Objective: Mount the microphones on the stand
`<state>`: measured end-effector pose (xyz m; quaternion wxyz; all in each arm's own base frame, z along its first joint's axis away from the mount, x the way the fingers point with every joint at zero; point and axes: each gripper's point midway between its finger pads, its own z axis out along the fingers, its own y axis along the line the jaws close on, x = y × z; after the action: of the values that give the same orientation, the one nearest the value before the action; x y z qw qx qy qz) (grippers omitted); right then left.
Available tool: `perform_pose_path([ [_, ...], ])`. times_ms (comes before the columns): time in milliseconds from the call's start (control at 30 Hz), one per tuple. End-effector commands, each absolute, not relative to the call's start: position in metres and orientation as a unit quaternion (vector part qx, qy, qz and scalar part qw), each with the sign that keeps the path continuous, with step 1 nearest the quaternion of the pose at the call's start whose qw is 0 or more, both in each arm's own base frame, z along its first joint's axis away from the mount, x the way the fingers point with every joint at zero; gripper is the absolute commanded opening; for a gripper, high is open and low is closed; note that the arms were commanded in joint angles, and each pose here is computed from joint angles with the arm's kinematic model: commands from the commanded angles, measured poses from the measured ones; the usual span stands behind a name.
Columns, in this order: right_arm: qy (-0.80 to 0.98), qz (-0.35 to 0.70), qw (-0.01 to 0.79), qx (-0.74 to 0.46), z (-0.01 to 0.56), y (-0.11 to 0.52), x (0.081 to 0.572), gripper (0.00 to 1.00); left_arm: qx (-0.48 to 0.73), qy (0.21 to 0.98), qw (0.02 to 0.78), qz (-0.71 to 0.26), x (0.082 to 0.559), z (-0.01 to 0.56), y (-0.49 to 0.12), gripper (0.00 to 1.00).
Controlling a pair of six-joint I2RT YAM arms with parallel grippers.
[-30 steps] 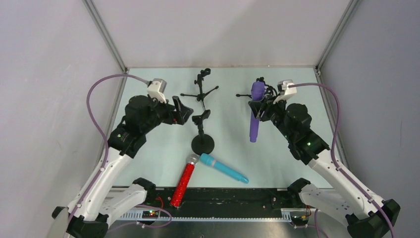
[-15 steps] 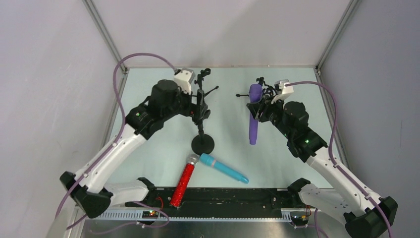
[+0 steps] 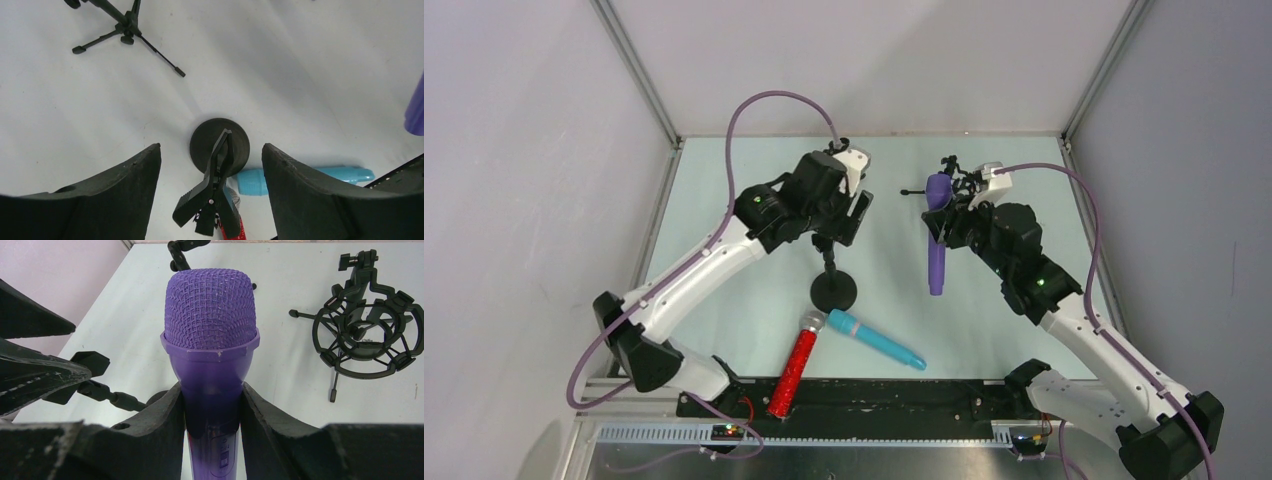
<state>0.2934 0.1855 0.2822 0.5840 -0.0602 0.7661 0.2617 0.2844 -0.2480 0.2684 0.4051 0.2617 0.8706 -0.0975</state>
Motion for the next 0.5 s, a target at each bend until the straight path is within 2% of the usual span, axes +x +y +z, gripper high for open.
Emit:
perform_pose_path([
  [0, 0.759, 0.257, 0.596, -0.058, 0.291, 0.182, 0.296, 0.0, 0.29, 0.877, 0.38, -0.052, 0.282, 0.262, -0.239, 0.77],
  [133, 0.761, 0.254, 0.594, -0.057, 0.288, 0.181, 0.297, 0.0, 0.306, 0.877, 0.368, -0.035, 0.28, 0.252, -0.238, 0.73],
  [267, 0.762, 0.257, 0.592, -0.058, 0.287, 0.183, 0.297, 0.0, 0.321, 0.875, 0.362, -0.021, 0.283, 0.245, -0.238, 0.58],
  [367, 0.759, 0.258, 0.595, -0.06, 0.29, 0.183, 0.296, 0.0, 0.329, 0.873, 0.36, -0.015, 0.285, 0.243, -0.238, 0.52],
  [433, 0.757, 0.256, 0.599, -0.057, 0.291, 0.181, 0.297, 0.0, 0.344, 0.868, 0.357, -0.017, 0.286, 0.243, -0.241, 0.41],
  [467, 0.756, 0.256, 0.6, -0.058, 0.292, 0.181, 0.296, 0.0, 0.348, 0.867, 0.357, -0.018, 0.286, 0.243, -0.242, 0.31],
])
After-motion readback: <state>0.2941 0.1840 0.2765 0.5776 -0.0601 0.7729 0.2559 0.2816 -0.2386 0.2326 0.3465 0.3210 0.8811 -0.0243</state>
